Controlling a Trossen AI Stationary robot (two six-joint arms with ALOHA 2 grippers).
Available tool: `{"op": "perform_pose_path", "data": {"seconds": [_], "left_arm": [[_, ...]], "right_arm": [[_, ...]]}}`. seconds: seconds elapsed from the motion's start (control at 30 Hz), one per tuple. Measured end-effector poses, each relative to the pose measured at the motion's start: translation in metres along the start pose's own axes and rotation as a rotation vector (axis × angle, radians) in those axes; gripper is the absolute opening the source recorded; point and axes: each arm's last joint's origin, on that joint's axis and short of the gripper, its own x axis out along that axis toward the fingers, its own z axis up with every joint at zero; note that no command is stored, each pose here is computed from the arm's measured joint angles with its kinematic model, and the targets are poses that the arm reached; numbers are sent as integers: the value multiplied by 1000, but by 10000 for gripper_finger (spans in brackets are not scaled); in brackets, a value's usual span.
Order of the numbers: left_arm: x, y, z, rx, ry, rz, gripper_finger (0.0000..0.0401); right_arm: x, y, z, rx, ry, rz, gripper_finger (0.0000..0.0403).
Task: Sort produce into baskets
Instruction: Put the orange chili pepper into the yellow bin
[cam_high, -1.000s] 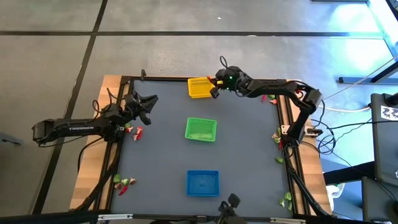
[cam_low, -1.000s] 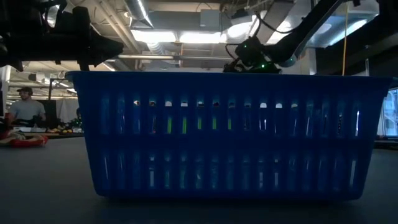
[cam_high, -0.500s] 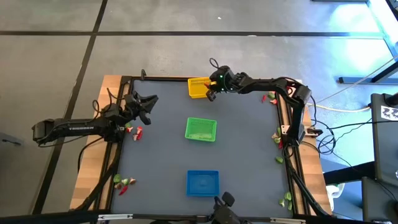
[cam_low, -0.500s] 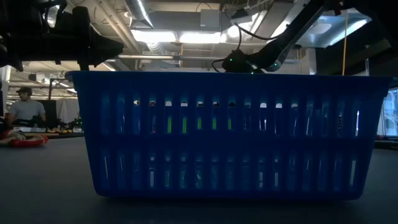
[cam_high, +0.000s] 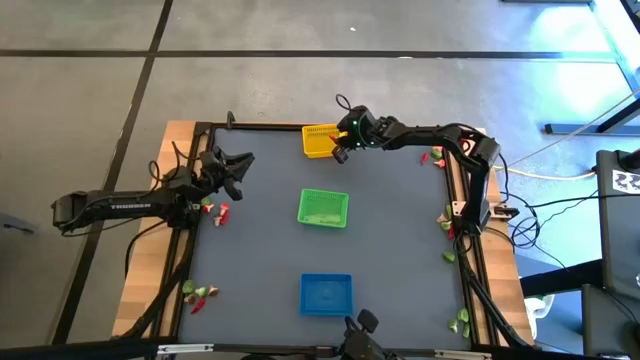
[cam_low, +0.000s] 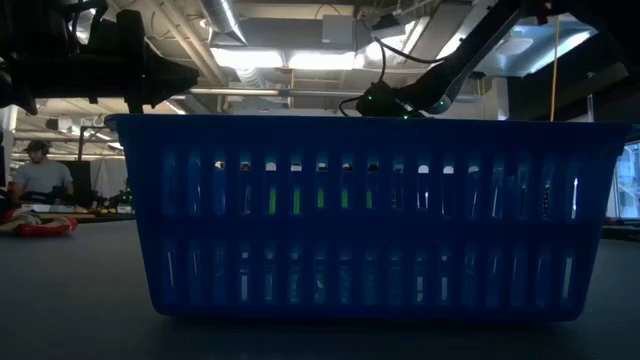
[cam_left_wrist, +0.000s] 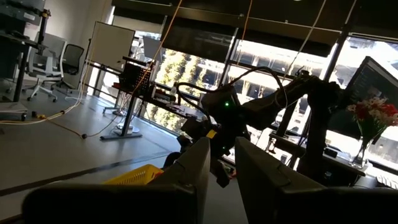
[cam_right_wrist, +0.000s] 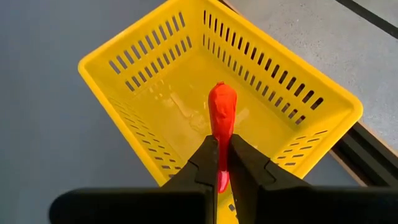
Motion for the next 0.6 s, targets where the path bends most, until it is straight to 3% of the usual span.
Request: {"op": "perform_pose_path", "data": {"seconds": [0.37, 0.6], "left_arm": [[0, 0, 0, 0, 0, 0, 72], [0, 0, 0, 0, 0, 0, 72]], "right_arm": [[0, 0, -2, -9, 23, -3, 30], [0, 0, -2, -28, 20, -10, 92]]}}
